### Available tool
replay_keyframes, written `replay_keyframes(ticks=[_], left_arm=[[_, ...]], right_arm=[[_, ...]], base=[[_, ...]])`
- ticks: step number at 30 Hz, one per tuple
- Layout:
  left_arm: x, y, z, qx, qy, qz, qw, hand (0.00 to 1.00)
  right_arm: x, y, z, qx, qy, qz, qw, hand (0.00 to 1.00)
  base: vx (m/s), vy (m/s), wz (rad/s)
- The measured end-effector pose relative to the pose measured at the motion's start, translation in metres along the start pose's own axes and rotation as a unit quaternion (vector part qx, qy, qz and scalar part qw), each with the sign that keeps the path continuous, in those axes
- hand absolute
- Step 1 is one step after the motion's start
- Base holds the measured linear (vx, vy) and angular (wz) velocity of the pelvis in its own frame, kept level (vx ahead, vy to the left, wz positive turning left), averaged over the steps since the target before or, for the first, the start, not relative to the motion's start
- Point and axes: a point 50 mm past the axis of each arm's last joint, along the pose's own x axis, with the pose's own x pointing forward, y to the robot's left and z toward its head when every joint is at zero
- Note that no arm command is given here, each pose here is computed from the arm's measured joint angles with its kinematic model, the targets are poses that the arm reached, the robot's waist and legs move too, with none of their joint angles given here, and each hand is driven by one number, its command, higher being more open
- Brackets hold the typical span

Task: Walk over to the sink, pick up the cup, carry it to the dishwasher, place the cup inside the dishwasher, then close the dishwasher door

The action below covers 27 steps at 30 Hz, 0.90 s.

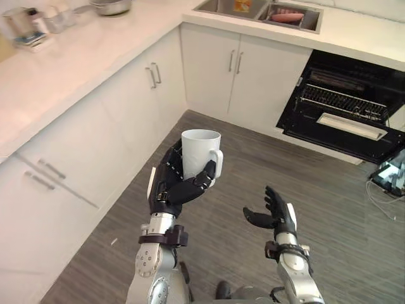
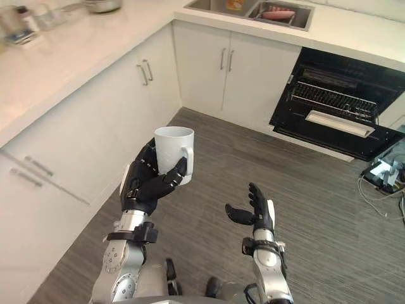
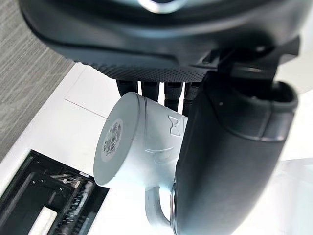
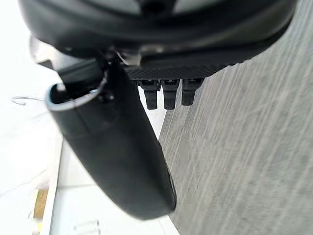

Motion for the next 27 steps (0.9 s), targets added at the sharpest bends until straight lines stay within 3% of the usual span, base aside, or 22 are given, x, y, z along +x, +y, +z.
replay_keyframes(ticks=[10, 17, 22, 27], left_arm=[[0.004, -0.001, 0.001, 0.026, 0.009, -0.025, 0.999, 0.30], [0.000, -0.012, -0.001, 0.029, 0.017, -0.061, 0.998, 0.30], [-0.001, -0.002, -0.017, 0.030, 0.051, -0.028, 0.998, 0.30], [-0.005, 0.002, -0.019, 0.022, 0.055, -0.008, 0.998, 0.30]], right_arm=[[-0.009, 0.003, -0.018, 0.018, 0.039, -0.011, 0.999, 0.90], [-0.010, 0.016, -0.012, 0.033, 0.026, 0.001, 0.999, 0.90], [-0.016, 0.002, -0.021, 0.016, 0.045, -0.015, 0.999, 0.90], [-0.019, 0.007, 0.013, 0.042, -0.035, -0.017, 0.998, 0.90]], base=[[0.59, 0.340, -0.18], [0.49, 0.116, -0.25], [0.69, 0.025, -0.08], [0.69, 0.048, -0.97]])
